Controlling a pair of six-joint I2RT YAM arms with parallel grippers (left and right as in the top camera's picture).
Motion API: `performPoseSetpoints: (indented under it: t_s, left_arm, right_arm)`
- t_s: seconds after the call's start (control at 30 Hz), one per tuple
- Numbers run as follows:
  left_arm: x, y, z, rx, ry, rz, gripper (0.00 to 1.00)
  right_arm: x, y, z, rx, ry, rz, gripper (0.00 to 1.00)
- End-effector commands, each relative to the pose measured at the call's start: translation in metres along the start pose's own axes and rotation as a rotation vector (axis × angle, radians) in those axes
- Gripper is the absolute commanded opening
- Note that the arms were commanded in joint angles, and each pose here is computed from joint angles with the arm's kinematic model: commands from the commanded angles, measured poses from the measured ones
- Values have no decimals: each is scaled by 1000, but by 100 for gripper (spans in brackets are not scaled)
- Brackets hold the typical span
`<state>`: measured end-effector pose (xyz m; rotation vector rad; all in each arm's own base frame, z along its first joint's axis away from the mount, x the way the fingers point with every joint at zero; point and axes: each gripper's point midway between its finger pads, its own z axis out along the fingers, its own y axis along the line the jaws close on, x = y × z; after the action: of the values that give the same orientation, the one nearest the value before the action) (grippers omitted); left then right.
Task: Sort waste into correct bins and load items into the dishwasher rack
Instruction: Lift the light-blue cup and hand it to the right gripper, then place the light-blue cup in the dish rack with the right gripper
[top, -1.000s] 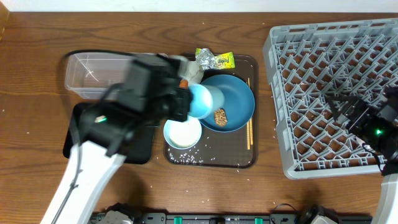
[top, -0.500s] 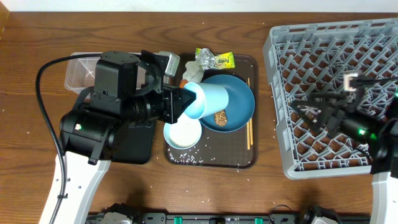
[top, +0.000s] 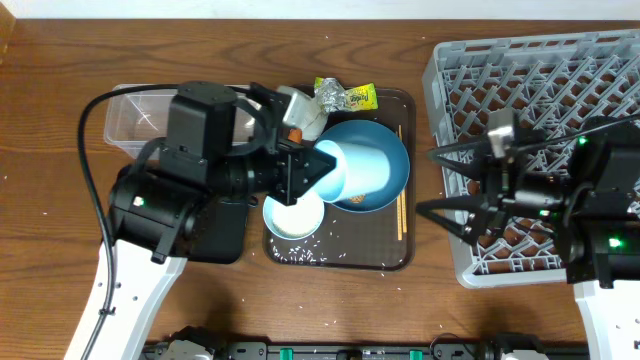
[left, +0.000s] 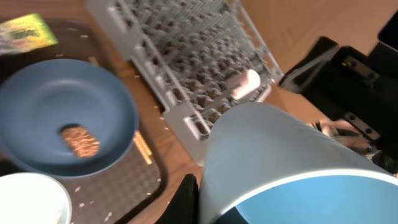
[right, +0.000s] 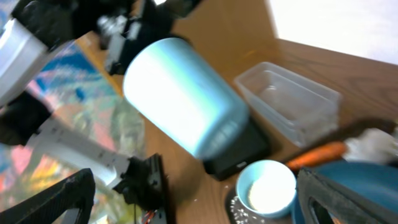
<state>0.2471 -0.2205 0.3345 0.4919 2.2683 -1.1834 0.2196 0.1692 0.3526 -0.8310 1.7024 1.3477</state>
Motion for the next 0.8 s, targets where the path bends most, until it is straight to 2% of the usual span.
performPoseSetpoints:
  t_s: [0.0, 0.1, 0.2, 0.33, 0.5, 0.57, 0.77]
  left_arm:
    - [1, -20, 5, 73, 12, 57, 6]
    - [4, -32, 10, 104, 23, 83, 6]
    - [10, -41, 14, 125, 45, 88, 6]
    - [16, -70, 11, 274, 77, 126, 6]
    - [16, -78, 10, 317, 77, 148, 6]
    - [15, -78, 11, 318, 77, 147, 6]
    - [16, -68, 23, 305, 109, 113, 6]
  right_arm:
    - [1, 23, 13, -106, 22, -92, 95]
    - [2, 36, 23, -161, 34, -178, 93]
    - [4, 36, 29, -150, 48, -188, 93]
    - [5, 34, 30, -140, 52, -186, 92]
    - [7, 43, 33, -182, 60, -188, 70]
    - [8, 44, 34, -189, 62, -189, 59]
    - [8, 48, 33, -211, 60, -187, 55]
